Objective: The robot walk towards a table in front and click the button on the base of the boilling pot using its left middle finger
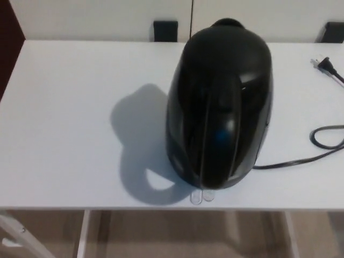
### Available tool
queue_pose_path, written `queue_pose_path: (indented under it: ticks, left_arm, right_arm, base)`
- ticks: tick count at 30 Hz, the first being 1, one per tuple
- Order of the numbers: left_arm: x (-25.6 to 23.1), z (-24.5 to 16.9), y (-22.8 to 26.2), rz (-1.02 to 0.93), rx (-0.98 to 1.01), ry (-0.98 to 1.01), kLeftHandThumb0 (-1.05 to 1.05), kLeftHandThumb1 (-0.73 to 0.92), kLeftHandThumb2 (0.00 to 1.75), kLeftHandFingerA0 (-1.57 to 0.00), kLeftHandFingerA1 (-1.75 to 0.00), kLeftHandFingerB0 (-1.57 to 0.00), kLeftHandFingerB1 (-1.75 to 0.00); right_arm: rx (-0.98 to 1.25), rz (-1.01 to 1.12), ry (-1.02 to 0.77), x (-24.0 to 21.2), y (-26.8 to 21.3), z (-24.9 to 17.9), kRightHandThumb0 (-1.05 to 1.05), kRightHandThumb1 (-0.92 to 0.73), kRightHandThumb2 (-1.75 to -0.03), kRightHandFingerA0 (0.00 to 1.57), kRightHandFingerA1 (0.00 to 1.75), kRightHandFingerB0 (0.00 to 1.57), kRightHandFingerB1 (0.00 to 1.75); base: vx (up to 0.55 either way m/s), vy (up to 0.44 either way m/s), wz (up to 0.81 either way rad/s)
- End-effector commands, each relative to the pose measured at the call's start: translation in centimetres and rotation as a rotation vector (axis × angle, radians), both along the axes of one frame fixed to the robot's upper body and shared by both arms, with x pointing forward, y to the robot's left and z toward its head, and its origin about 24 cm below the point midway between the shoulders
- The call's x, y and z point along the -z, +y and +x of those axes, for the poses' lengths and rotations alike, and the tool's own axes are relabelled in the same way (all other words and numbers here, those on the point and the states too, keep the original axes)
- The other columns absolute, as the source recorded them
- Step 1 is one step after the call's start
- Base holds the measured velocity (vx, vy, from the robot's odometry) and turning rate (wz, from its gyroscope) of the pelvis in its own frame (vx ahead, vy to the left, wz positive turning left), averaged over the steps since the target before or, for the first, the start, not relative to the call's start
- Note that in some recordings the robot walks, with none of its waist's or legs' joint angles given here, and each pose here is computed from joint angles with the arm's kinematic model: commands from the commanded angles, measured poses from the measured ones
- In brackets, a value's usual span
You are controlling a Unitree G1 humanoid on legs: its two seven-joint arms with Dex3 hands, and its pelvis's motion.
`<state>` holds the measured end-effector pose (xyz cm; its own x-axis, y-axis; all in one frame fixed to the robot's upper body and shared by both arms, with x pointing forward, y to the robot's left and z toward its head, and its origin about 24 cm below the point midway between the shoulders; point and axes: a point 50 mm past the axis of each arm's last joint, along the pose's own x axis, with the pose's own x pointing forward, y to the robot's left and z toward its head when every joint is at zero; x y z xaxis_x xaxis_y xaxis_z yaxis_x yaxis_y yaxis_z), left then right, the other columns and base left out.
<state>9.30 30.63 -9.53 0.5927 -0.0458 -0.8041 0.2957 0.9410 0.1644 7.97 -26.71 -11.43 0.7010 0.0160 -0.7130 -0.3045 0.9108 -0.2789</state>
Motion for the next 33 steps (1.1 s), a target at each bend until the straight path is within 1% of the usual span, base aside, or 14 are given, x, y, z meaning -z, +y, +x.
queue_pose_path:
  ticks: [1,7,12,15,16,20,21,22,24,27,28,29,32,33]
  left_arm:
    - [-0.3,-0.2,0.2,0.019,-0.004,0.000,-0.01,0.39,0.85,-0.37,-0.60,-0.22,-0.52]
    - [-0.5,-0.2,-0.3,0.031,0.039,-0.009,-0.05,0.36,0.83,-0.38,-0.59,-0.23,-0.51]
    - [-0.4,-0.8,-1.2,0.007,0.072,-0.001,-0.05,0.36,0.83,-0.39,-0.60,-0.23,-0.52]
    - [-0.6,-0.7,-1.9,0.005,0.135,-0.019,-0.09,0.33,0.81,-0.39,-0.60,-0.24,-0.52]
    - [-0.6,-0.8,-2.2,0.006,0.153,-0.022,-0.14,0.48,0.55,-0.47,-0.45,-0.35,-0.38]
    - [-0.7,-1.0,-2.9,0.031,0.210,-0.040,-0.13,0.48,0.53,-0.51,-0.44,-0.37,-0.37]
    - [-1.1,-0.7,-3.4,0.043,0.278,-0.079,-0.08,0.32,0.80,-0.41,-0.61,-0.24,-0.52]
    - [-1.3,-0.6,-3.8,0.054,0.318,-0.095,-0.13,0.48,0.53,-0.50,-0.45,-0.36,-0.37]
    - [-1.3,-1.3,-4.4,0.041,0.343,-0.092,-0.11,0.49,0.54,-0.48,-0.45,-0.37,-0.37]
    - [-1.7,-1.7,-6.2,0.048,0.500,-0.136,-0.16,0.48,0.53,-0.47,-0.45,-0.36,-0.37]
    - [-1.8,-1.7,-6.8,0.045,0.523,-0.140,-0.18,0.48,0.53,-0.49,-0.44,-0.37,-0.37]
    - [-1.8,-1.9,-7.3,0.039,0.532,-0.142,-0.25,0.42,0.59,-0.45,-0.47,-0.36,-0.41]
    - [-1.9,-2.7,-8.8,0.021,0.596,-0.170,-0.31,0.42,0.61,-0.45,-0.48,-0.35,-0.42]
    - [-2.0,-2.7,-8.9,0.019,0.603,-0.176,-0.24,0.48,0.54,-0.49,-0.43,-0.38,-0.37]
  right_arm:
    - [-0.004,-0.017,0.006,0.0,-0.3,-0.3,-0.09,-0.61,-0.57,0.67,0.56,0.56,0.43]
    - [-0.006,-0.019,0.010,0.0,-0.2,-0.3,-0.09,-0.62,-0.58,0.67,0.55,0.55,0.43]
    - [-0.003,-0.025,0.020,0.0,-0.3,-0.9,-0.09,-0.62,-0.57,0.66,0.55,0.56,0.43]
    - [0.001,-0.020,0.015,0.1,-0.3,-0.6,-0.09,-0.61,-0.57,0.69,0.57,0.56,0.43]
    - [0.001,-0.020,0.014,0.1,-0.3,-0.6,-0.09,-0.61,-0.57,0.68,0.57,0.56,0.43]
    - [-0.010,-0.024,0.007,0.0,-0.4,-0.6,-0.09,-0.62,-0.57,0.66,0.56,0.56,0.43]
    - [-0.005,-0.021,0.001,0.0,-0.3,-0.1,-0.09,-0.62,-0.58,0.65,0.56,0.56,0.43]
    - [-0.002,-0.020,-0.001,0.0,-0.2,0.1,-0.09,-0.62,-0.58,0.66,0.55,0.56,0.43]
    - [-0.003,-0.021,0.009,0.0,-0.3,-0.4,-0.08,-0.62,-0.58,0.65,0.55,0.56,0.43]
    - [-0.001,-0.021,0.009,0.1,-0.3,0.0,-0.08,-0.61,-0.57,0.66,0.56,0.56,0.43]
    - [-0.003,-0.024,0.004,0.1,-0.3,0.3,-0.08,-0.61,-0.57,0.67,0.56,0.56,0.43]
    - [-0.002,-0.024,0.004,0.1,-0.3,0.2,-0.08,-0.61,-0.57,0.67,0.56,0.56,0.43]
    - [0.001,-0.026,0.012,0.1,-0.5,-0.2,-0.08,-0.61,-0.57,0.67,0.56,0.58,0.44]
    - [0.002,-0.025,0.012,0.1,-0.5,-0.2,-0.07,-0.61,-0.57,0.67,0.57,0.58,0.44]
  base:
    - [0.10,-0.193,0.14]
    - [0.08,-0.234,-0.04]
    - [-0.01,0.052,-0.06]
    - [-0.01,0.187,-0.05]
    - [-0.03,0.318,0.68]
    - [-0.04,0.199,0.01]
    - [0.00,0.000,0.00]
    - [0.00,0.005,0.09]
    - [0.02,-0.013,0.07]
    - [0.02,-0.031,0.09]
    - [0.00,0.000,0.00]
    - [0.00,0.000,0.00]
    - [0.00,0.000,0.00]
    - [0.00,0.000,0.00]
